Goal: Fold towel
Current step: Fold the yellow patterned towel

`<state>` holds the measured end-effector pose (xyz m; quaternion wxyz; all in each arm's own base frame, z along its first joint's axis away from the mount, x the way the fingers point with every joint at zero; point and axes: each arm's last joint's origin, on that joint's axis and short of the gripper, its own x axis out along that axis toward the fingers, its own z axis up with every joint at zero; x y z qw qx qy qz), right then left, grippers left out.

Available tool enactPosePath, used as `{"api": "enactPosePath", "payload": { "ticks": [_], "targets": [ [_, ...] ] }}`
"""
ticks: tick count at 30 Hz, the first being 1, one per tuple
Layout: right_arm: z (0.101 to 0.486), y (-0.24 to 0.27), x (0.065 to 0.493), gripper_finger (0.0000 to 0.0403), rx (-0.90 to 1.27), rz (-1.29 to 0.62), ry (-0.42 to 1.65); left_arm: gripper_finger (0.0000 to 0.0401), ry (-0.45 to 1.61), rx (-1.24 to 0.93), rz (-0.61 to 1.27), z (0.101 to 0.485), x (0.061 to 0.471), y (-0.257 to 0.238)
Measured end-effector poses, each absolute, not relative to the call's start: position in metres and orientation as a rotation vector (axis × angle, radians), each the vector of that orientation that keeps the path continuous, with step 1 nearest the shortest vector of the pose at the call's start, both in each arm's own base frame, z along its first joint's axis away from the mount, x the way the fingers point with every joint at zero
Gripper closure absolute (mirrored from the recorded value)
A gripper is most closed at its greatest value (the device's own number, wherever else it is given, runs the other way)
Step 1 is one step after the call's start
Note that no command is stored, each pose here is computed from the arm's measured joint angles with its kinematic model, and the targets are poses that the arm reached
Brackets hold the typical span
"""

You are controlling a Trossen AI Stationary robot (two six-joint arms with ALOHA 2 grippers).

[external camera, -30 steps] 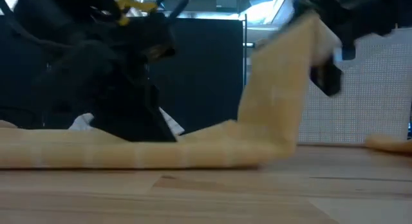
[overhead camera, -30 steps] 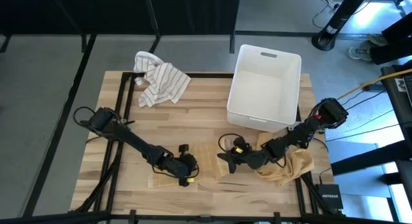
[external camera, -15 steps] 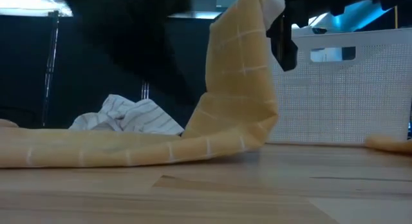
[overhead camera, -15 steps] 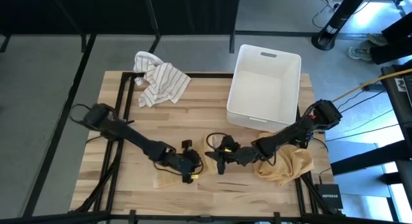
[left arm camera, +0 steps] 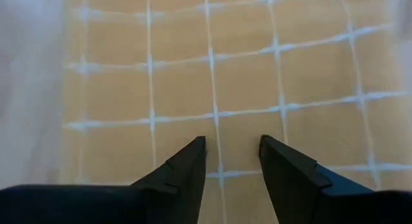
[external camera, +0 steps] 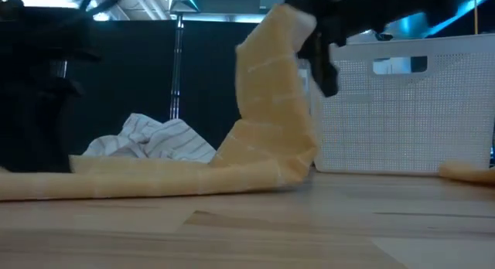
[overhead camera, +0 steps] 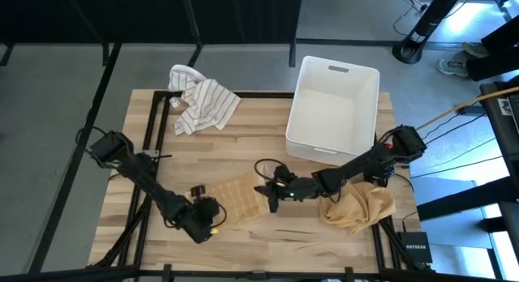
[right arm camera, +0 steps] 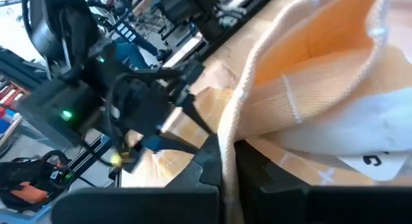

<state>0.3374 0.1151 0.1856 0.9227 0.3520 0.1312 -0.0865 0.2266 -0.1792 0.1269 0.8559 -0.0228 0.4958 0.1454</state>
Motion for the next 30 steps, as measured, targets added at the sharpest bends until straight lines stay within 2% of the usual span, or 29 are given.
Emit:
{"api": "enactPosePath", "payload": {
  "ticks": [4, 14, 20, 24, 30],
  "targets": [
    [0.177, 0.117, 0.366, 0.0386, 0.741, -0.127, 0.308, 0.0263, 0.967, -0.135, 0.353, 0.109, 0.231, -0.176],
    [0.168, 0.126, 0.428, 0.0386, 0.742, -0.030, 0.356, 0.0263, 0.943, -0.140, 0.343, 0.110, 0.236, -0.175],
    [0.163, 0.129, 0.433, 0.0386, 0.731, -0.037, 0.398, 0.0263, 0.979, -0.082, 0.274, 0.136, 0.236, -0.182],
    [0.163, 0.128, 0.433, 0.0386, 0.730, -0.052, 0.390, 0.0263, 0.987, -0.156, 0.253, 0.168, 0.216, -0.192],
    [0.163, 0.128, 0.433, 0.0386, 0.735, -0.057, 0.391, 0.0263, 1.056, -0.269, 0.337, 0.163, 0.178, -0.205]
  ]
}}
